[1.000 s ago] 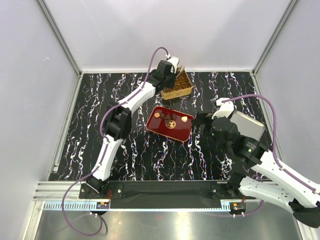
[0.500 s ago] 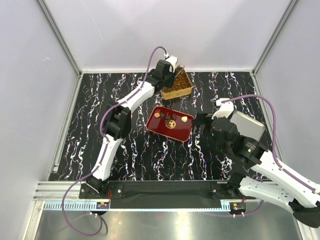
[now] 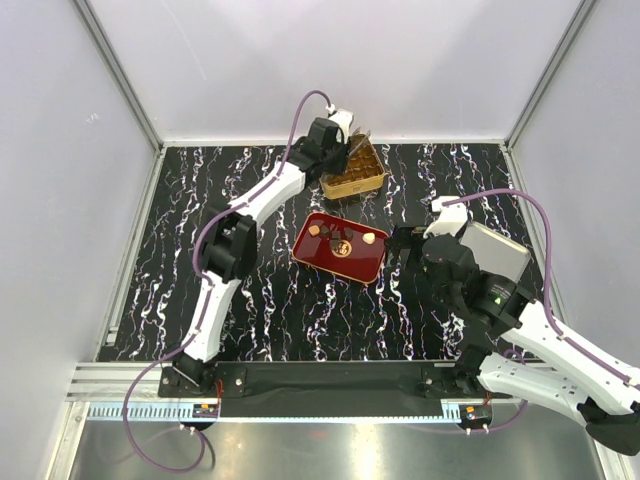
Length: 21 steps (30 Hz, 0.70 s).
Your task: Pack the chocolate
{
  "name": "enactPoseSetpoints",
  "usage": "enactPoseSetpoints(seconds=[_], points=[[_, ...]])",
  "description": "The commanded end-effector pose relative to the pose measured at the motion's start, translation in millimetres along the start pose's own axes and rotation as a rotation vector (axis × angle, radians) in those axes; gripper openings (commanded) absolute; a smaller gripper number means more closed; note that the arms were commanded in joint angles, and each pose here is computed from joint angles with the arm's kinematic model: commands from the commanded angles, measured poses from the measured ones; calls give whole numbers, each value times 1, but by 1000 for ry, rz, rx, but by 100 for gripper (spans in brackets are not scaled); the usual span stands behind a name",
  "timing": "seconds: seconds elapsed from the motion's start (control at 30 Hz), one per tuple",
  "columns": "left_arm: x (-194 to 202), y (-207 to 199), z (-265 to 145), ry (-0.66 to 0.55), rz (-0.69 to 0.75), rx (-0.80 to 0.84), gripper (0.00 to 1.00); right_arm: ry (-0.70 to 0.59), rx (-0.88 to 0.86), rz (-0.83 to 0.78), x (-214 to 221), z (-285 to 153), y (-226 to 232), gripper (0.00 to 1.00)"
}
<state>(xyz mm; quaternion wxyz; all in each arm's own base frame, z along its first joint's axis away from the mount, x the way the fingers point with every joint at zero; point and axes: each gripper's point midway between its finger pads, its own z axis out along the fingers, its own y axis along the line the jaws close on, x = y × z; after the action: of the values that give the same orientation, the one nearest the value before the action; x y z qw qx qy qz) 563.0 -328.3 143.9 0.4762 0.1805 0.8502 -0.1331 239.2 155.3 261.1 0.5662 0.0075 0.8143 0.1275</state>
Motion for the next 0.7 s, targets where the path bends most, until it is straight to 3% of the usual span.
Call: enactPoseSetpoints(seconds=[0.0,0.23,0.43,0.5,0.67], points=[[-117,-8,-92,-271,-31,45,42,-52,-8,34,-21,-8,2,100],[-121,-4,-167,-233,-95,27,41,-10,-50,75,-19,-24,2,100],[-63,-14,-213,-61,-146,47,39,0,-66,90,-20,-40,-7,100],[-23,-23,-220,43,-131,45,39,14,-65,87,-21,-46,-9,100],[36,-56,-260,156,-42,23,39,54,-88,106,-15,-58,-12,100]])
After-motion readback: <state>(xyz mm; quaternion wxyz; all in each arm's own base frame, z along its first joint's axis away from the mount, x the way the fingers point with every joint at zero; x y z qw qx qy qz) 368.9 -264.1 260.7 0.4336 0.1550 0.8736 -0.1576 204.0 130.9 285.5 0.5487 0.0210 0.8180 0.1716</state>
